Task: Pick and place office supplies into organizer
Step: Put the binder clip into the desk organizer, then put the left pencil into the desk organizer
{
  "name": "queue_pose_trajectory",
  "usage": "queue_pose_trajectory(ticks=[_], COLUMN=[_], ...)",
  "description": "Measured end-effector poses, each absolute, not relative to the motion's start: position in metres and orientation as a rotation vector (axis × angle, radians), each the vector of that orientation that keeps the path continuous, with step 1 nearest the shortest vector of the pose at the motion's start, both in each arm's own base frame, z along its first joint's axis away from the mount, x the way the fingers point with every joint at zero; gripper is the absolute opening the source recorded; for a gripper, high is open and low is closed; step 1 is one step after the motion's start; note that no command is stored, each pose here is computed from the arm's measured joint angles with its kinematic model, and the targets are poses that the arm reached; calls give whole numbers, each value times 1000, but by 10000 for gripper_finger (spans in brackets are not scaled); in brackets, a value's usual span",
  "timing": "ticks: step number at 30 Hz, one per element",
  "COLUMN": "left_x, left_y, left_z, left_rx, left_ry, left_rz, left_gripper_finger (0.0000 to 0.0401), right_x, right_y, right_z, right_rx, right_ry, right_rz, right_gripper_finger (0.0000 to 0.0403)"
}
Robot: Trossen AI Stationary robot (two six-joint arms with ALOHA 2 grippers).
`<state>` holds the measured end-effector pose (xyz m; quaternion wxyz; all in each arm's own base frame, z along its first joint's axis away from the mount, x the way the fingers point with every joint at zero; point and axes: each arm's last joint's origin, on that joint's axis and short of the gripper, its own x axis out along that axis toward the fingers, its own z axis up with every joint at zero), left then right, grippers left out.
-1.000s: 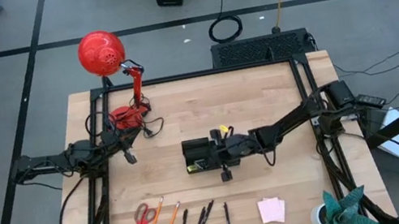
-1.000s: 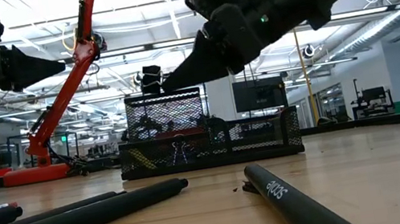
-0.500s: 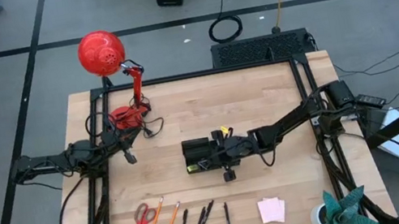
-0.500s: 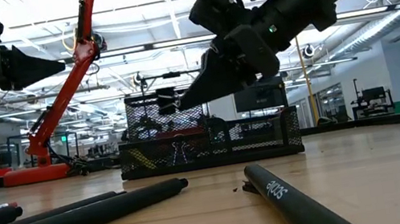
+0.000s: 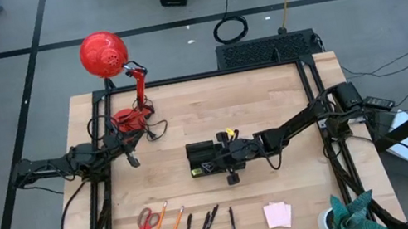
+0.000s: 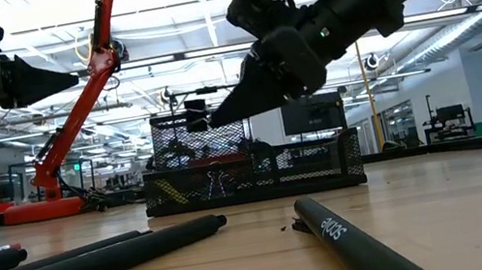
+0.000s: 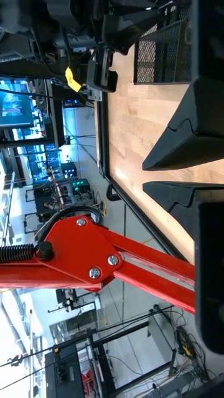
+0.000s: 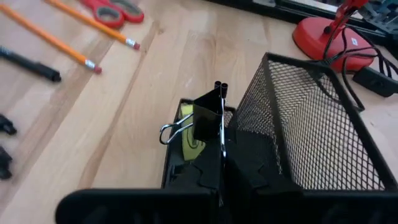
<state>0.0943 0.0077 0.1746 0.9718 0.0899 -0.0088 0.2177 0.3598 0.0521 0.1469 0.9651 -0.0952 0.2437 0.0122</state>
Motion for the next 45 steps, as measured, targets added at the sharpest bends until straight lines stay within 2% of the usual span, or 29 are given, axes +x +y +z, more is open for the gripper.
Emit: queue_pose_trajectory(ticks=[18, 36, 45], left_x=[94, 94, 94], left_y=[8, 8, 8], left_z=[178, 179, 179], left_rx=[175, 172, 170], left_ry=[-52, -64, -65], left_rz=[443, 444, 444], left_gripper_finger=[47, 47, 47], right_x=[357, 363, 362], right_y=[50, 45, 45], right_z=[135, 124, 124], right_rx=[-204, -196, -185], right_ry=[586, 572, 571], right_rz=[31, 15, 10], right_gripper_finger=[4, 5, 48])
